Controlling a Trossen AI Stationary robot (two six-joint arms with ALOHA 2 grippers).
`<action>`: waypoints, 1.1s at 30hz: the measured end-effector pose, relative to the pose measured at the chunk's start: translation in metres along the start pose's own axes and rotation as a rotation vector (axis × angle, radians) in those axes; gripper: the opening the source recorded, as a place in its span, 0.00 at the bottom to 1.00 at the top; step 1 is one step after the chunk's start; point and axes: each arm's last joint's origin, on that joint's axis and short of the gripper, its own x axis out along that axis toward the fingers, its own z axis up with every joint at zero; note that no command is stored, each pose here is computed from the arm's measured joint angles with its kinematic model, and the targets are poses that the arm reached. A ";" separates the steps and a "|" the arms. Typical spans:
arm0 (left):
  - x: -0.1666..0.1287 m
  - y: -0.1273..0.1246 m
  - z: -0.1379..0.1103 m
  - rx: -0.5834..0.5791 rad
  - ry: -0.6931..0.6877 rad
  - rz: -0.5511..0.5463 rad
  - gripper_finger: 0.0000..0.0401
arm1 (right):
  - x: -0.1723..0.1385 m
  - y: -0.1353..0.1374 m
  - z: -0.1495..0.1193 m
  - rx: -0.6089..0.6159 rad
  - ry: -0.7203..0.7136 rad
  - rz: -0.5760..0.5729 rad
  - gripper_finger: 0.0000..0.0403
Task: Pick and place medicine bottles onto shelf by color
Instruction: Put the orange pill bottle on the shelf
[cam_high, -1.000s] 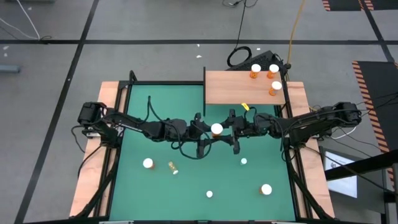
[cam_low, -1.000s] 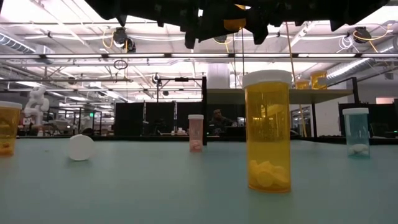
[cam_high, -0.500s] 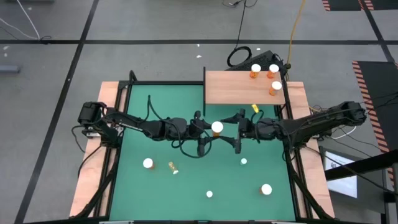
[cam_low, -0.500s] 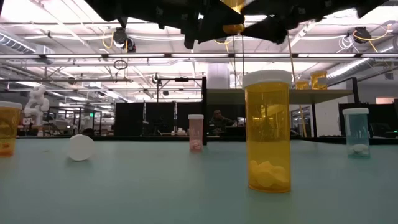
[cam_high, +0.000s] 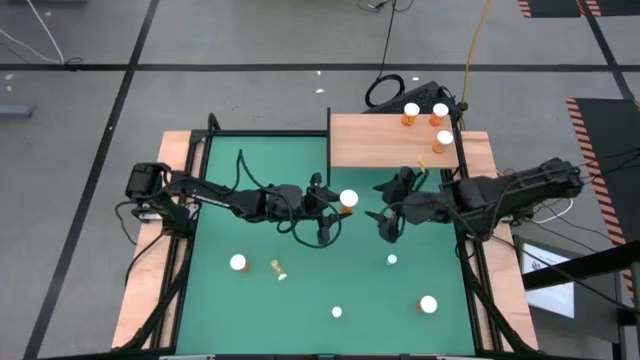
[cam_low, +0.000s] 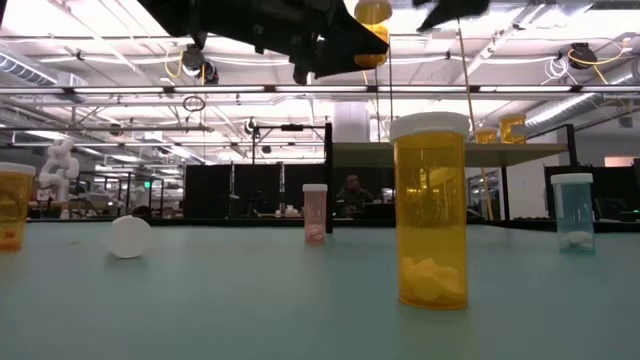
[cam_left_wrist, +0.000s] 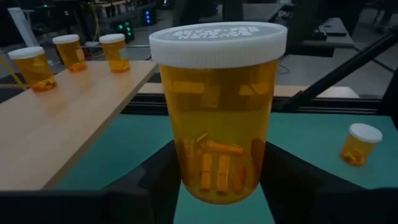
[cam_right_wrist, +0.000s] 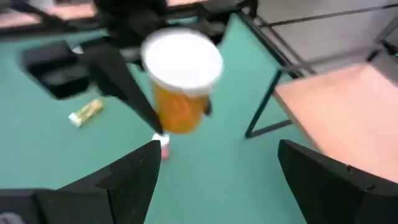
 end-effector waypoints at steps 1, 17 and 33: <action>0.000 0.000 0.000 0.002 0.000 0.000 0.46 | -0.004 0.003 0.012 -0.033 0.033 0.005 0.78; -0.001 -0.006 -0.003 0.023 0.032 -0.015 0.46 | 0.041 0.034 0.107 -0.316 0.463 0.129 0.78; -0.001 -0.007 -0.006 0.053 0.055 -0.018 0.47 | 0.061 0.015 0.109 -0.343 0.539 0.120 0.78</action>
